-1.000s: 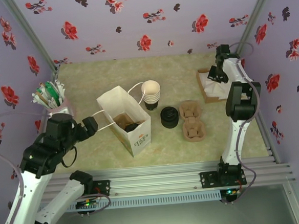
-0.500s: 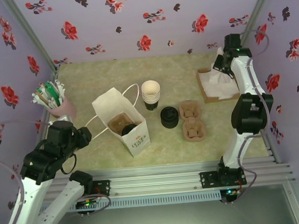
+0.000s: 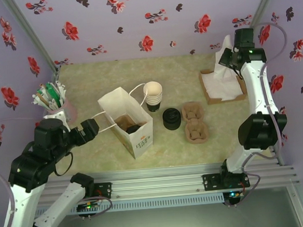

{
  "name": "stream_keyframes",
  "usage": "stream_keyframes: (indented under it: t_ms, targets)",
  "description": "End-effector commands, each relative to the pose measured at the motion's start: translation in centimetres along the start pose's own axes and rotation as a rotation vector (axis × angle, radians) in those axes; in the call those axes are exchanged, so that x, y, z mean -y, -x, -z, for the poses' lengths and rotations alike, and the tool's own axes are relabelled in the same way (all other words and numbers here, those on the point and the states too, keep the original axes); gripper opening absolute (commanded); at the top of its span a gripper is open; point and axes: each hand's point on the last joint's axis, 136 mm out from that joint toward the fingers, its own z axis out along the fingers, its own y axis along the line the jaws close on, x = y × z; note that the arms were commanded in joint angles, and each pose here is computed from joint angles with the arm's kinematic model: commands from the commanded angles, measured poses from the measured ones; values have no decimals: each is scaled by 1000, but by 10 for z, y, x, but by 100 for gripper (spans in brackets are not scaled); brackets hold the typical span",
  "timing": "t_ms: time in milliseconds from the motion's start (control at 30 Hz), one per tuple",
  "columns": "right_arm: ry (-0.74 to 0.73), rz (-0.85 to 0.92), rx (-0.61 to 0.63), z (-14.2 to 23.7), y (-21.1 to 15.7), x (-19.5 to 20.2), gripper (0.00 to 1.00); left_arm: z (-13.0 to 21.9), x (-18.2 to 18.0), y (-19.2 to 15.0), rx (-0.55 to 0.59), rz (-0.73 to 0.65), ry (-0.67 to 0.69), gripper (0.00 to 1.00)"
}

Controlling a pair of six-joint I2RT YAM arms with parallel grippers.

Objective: Pack the takeout coffee

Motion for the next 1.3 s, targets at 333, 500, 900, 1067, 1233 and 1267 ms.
stream_keyframes:
  t_ms: [333,500,900,1067,1233,1267]
  targets:
    - [628,82,77,170,-20,-144,0,45,-29,11,121,-9,105,90]
    - [860,188,34,232,-52,-205,0,43,-49,0,97,-3,194,53]
    - [1264,444,-197,329,-164,-307,0,-53,-48,-58,-55,161,89,40]
    - [1299,519,-345,318,-204,-325,0,-93,-45,-61,-42,212,53,38]
    - [1246,636,-464,290,-241,-331,0,-125,-47,-57,-20,283,7,34]
    - [1220,657,-487,280,-249,-333,0,-132,-48,-57,-19,301,-5,33]
